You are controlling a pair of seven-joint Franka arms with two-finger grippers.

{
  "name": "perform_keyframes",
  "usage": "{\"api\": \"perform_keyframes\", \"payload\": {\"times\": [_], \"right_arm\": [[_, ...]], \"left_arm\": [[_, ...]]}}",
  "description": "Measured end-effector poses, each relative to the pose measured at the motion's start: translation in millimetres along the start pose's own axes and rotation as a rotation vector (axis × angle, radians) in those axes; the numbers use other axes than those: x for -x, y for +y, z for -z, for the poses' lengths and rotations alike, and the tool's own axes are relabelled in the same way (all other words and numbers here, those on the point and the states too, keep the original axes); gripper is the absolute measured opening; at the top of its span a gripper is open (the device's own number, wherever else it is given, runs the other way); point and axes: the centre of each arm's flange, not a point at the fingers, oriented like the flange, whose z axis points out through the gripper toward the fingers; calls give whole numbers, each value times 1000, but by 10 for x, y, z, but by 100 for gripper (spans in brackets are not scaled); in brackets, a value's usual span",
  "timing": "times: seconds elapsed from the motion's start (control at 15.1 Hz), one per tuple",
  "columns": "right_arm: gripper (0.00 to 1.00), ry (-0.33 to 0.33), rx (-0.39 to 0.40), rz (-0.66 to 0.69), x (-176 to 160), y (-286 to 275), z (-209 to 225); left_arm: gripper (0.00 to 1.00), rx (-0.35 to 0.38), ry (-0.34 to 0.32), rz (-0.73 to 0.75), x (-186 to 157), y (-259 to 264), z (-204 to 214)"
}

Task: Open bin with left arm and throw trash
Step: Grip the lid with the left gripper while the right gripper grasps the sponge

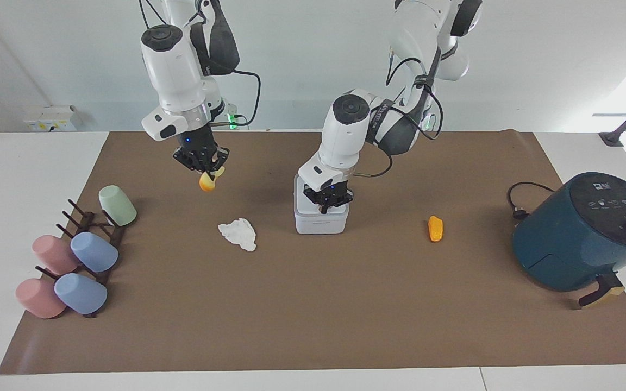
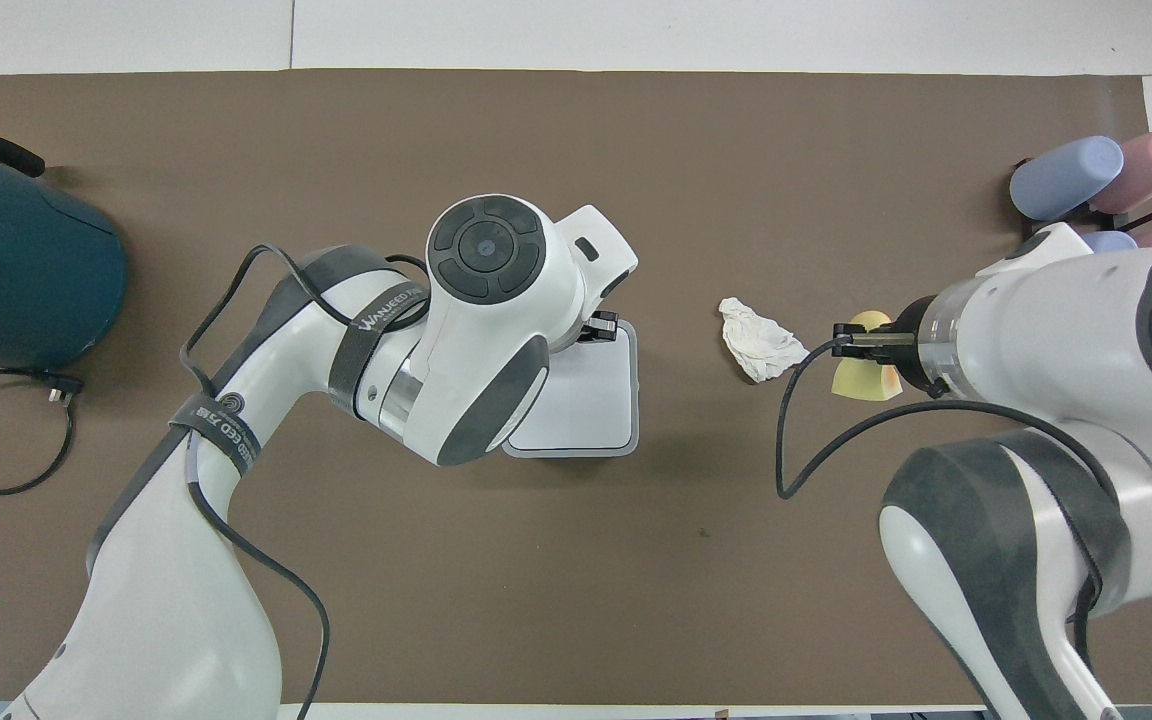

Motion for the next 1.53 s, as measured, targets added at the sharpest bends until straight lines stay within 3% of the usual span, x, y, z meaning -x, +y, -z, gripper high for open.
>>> {"api": "perform_keyframes", "payload": {"times": [0.33, 1.0, 1.53], "right_arm": [[7, -5, -63, -30, 1, -56, 14], [7, -6, -64, -31, 2, -59, 12], [7, -6, -64, -27, 8, -77, 11]], "left_arm": [[1, -7, 18, -14, 36, 14, -7], [1, -7, 39, -20, 79, 11, 8], [1, -28, 7, -13, 175, -69, 128]]}}
